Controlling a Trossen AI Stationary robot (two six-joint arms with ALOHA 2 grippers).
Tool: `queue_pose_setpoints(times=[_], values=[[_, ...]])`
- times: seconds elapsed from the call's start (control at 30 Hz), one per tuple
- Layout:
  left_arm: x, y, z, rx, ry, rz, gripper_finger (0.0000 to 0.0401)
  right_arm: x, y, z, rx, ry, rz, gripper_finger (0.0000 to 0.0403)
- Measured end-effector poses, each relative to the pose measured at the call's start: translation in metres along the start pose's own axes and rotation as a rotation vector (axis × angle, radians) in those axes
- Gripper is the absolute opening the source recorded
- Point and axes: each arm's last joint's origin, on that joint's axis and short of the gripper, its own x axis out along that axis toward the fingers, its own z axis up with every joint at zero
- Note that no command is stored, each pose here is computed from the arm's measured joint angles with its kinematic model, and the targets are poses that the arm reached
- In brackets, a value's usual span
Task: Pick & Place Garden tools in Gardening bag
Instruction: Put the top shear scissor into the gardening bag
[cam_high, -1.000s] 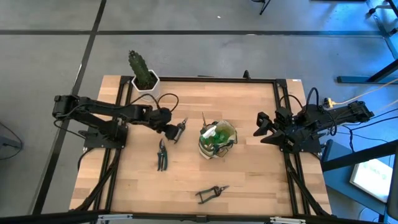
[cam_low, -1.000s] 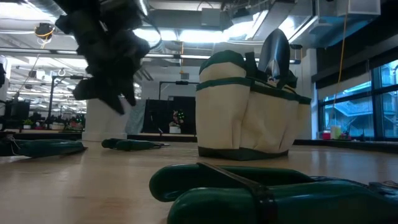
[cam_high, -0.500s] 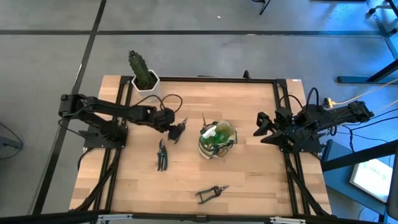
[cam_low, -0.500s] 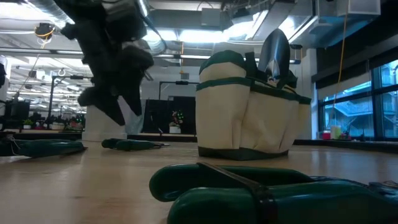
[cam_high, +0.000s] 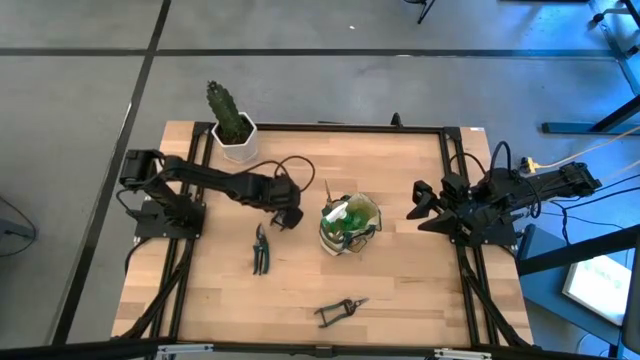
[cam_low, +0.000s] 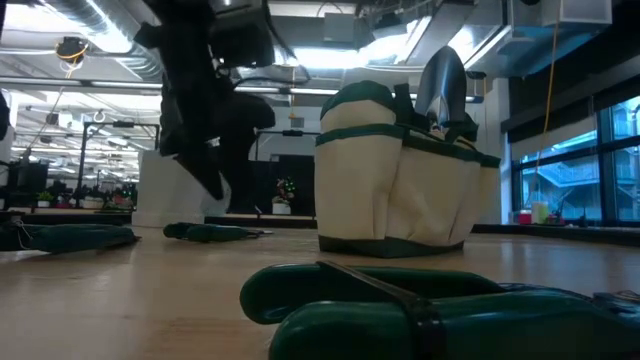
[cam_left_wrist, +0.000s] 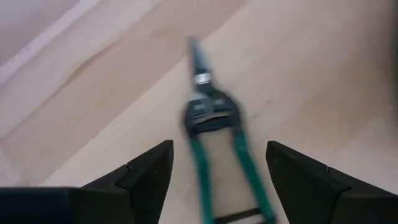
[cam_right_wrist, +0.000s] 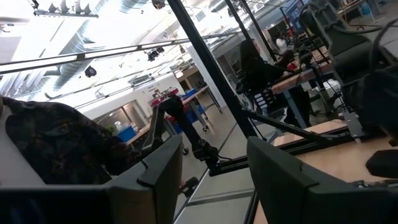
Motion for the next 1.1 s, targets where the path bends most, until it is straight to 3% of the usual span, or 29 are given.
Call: queue_pose_setpoints(times=[0.1, 0.43, 0.83, 1.1], values=[[0.002, 0.008, 0.002, -0.057, 0.067, 0.004, 0.0253, 0.0, 0.0, 0.0, 0.001, 0.003, -0.002, 0.0183], [0.014, 0.021, 0.012, -0.083, 0.171, -0.053, 0.0253, 0.0, 0.0, 0.0, 0.001, 0.003, -0.002, 0.0183], [0.035, 0.014, 0.0, -0.128, 0.267, -0.016, 0.0253, 0.0, -0.001, -0.002, 0.004, 0.021, -0.015, 0.0183], [0.04, 0.009, -0.001, -0.218, 0.244, 0.001, 0.0244, 0.0, -0.003, -0.004, 0.008, 0.043, -0.03, 0.0183]])
